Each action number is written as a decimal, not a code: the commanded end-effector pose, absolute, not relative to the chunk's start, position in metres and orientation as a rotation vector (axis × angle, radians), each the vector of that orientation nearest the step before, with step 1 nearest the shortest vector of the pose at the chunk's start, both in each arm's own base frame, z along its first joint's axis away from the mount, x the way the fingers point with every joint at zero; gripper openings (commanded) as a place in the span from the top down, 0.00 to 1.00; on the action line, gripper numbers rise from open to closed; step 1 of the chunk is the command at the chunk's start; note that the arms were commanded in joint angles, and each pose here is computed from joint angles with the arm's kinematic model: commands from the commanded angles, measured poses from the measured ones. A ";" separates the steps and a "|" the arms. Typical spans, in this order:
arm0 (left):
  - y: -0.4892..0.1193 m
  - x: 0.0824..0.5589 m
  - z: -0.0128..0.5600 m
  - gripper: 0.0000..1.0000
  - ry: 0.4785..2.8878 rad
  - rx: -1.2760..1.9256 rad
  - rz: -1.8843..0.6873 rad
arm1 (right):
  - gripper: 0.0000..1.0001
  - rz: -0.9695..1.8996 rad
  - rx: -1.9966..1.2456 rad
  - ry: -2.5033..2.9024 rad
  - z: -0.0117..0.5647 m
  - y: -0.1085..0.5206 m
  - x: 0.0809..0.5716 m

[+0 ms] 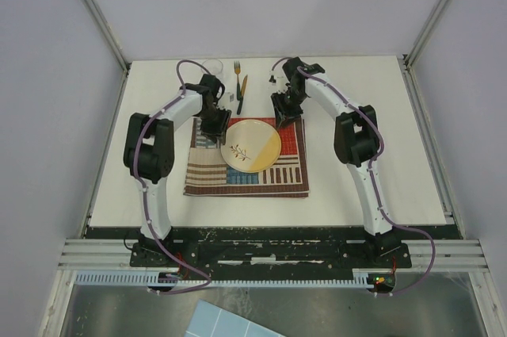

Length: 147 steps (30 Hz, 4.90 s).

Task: Set the dinner table for one person
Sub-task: Adjust the plate on the napkin.

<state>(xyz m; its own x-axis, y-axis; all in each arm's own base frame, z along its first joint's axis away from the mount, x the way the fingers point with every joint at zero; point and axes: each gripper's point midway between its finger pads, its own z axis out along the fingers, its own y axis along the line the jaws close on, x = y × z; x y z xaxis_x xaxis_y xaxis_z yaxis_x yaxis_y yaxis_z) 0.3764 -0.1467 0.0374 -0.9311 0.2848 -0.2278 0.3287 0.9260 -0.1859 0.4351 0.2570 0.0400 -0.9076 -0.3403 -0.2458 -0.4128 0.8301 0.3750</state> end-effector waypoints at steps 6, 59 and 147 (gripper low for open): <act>-0.167 0.389 0.018 0.56 2.884 0.423 -0.390 | 0.60 0.652 -0.614 2.790 0.055 0.258 0.445; -0.183 0.369 0.004 0.97 2.911 0.518 -0.410 | 0.98 0.834 -0.718 2.857 0.041 0.283 0.407; -0.135 0.381 0.073 0.60 2.781 0.558 -0.122 | 0.57 0.773 -0.915 2.805 0.061 0.308 0.377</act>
<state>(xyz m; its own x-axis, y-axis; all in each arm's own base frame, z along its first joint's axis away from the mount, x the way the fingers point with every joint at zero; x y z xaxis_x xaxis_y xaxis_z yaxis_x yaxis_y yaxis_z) 0.3852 -0.1416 0.0690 -0.8974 0.3348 -0.2873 0.3582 0.9331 -0.0314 0.3603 0.3079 0.0622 -0.8312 -0.5240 -0.1857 -0.5446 0.7003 0.4615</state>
